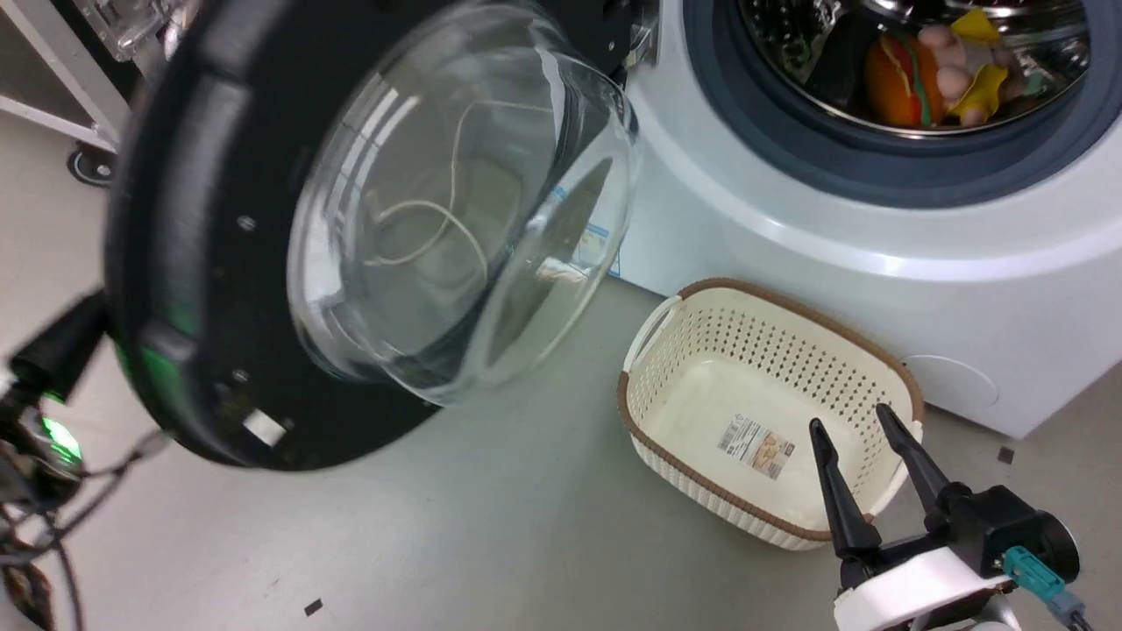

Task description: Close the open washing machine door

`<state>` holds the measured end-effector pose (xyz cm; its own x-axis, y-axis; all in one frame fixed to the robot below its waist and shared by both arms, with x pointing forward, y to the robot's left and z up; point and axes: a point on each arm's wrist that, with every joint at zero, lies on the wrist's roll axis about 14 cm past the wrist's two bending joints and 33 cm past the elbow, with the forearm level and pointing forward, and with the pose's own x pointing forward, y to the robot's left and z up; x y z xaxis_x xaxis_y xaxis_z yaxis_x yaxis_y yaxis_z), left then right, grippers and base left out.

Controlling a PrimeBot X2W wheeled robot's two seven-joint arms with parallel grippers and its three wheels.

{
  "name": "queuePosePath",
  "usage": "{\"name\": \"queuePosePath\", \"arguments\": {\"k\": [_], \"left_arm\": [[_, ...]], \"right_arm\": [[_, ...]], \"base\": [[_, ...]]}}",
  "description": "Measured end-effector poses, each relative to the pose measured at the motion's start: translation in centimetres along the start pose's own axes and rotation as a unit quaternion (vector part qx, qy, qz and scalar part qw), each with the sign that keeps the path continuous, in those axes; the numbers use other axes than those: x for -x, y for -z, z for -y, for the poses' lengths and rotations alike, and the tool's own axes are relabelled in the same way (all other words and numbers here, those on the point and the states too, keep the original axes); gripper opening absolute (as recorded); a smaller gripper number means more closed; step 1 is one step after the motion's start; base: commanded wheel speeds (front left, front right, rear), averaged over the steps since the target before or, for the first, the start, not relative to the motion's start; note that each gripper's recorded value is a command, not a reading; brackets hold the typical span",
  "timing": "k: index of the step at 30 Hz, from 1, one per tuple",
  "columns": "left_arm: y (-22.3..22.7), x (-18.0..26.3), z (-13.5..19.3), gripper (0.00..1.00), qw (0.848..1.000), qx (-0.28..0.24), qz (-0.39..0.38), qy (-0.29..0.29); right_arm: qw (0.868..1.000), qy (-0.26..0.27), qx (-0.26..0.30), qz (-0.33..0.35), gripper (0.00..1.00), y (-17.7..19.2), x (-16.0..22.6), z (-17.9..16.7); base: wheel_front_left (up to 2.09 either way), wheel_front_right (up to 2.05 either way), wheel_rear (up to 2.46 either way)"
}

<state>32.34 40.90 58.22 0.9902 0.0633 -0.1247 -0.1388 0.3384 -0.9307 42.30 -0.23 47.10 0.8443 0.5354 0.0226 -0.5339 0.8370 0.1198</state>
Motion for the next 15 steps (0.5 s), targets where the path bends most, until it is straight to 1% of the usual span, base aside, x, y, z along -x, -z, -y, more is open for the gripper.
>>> {"name": "queuePosePath", "arguments": {"k": [4,9,15], "left_arm": [[4.1,0.1,0.2,0.0,0.998,0.014,-0.066,0.02],[9.5,0.9,1.1,0.0,0.989,0.03,-0.133,0.053],[14.5,2.5,2.4,0.0,0.978,0.048,-0.182,0.088]], "right_arm": [[1.0,0.018,0.007,0.01,1.0,-0.9,0.4,1.0],[0.999,0.043,0.014,0.023,1.0,-2.2,1.2,2.4],[0.996,0.082,0.011,0.041,1.0,-3.8,3.2,4.2]], "base": [[0.0,0.0,0.0],[0.0,0.0,0.0],[0.0,0.0,0.0]]}}
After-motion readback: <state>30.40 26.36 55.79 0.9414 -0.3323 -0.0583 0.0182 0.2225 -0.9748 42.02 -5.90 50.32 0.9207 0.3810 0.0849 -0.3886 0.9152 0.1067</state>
